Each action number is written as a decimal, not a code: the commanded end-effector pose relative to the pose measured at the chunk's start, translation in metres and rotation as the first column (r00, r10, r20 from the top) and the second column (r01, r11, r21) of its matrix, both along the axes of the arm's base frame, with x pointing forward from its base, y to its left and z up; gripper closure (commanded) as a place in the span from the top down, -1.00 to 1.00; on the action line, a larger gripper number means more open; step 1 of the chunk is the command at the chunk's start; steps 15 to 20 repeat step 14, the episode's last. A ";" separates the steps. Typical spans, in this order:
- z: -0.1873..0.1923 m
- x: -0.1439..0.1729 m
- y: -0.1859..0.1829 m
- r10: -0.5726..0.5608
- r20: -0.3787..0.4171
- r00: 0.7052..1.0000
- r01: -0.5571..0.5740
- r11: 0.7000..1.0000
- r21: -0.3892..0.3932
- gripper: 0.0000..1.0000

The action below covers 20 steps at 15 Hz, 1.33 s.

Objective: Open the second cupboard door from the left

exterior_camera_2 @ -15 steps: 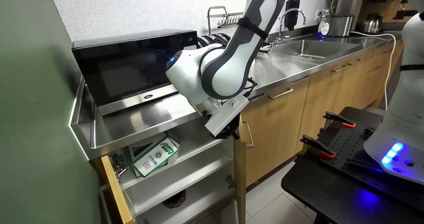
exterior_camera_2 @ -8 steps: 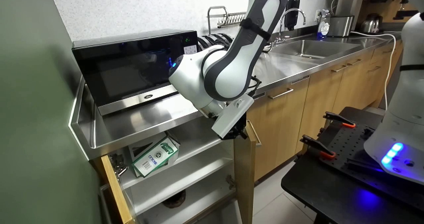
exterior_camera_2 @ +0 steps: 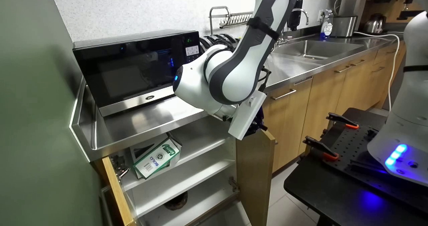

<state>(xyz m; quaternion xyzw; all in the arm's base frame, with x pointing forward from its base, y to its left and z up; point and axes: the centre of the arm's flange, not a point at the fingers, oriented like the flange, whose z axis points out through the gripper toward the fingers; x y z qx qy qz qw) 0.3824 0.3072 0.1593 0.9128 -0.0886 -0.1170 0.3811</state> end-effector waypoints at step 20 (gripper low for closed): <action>0.133 -0.044 0.041 -0.151 0.658 0.738 -0.163 0.906 0.391 -1.00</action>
